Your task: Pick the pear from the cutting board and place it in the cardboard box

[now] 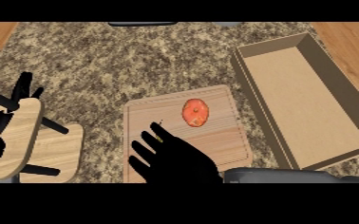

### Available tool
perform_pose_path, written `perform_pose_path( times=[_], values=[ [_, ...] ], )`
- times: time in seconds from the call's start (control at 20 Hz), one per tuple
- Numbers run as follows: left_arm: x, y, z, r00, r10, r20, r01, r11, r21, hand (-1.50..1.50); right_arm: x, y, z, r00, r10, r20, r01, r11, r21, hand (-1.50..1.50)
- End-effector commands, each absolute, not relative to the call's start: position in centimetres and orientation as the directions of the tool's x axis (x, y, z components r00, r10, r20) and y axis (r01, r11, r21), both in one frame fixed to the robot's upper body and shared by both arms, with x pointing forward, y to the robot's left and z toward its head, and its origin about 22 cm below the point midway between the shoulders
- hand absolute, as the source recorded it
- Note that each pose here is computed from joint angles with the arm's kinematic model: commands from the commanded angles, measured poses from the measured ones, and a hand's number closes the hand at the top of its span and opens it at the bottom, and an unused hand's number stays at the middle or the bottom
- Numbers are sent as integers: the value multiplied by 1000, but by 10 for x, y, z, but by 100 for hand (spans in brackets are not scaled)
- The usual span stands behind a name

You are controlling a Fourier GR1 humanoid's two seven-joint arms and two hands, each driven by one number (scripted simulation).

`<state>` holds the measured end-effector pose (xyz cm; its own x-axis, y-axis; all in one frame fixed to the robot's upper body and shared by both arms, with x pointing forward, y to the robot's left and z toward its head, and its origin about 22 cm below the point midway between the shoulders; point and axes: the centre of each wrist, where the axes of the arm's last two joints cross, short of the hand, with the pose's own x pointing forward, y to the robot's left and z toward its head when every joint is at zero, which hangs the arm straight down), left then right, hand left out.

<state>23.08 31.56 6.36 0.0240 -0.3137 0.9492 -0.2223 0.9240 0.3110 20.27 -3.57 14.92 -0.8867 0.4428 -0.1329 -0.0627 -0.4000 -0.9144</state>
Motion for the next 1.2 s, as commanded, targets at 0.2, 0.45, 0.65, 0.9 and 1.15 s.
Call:
perform_pose_path(
  times=[0.2, 0.45, 0.65, 0.9, 1.15],
  values=[
    [247, 271, 73, -199, -364, 910, 100, 916, 388, 0, 191, -25, 130, -839, 504, -204, -22, -406, -914, -150],
    [252, 274, 79, -200, -383, 902, 105, 907, 409, 0, 177, -10, 124, -839, 496, -225, 1, -411, -912, -150],
    [251, 273, 78, -205, -372, 905, 114, 910, 400, 0, 183, -8, 111, -809, 516, -280, 23, -448, -894, -150],
    [257, 270, 81, -206, -378, 902, 119, 906, 407, 0, 195, -6, 101, -789, 545, -284, 4, -457, -890, -150],
    [249, 274, 72, -217, -364, 906, 129, 909, 396, 0, 189, 2, 87, -805, 539, -248, -28, -452, -892, -150]
  ],
)
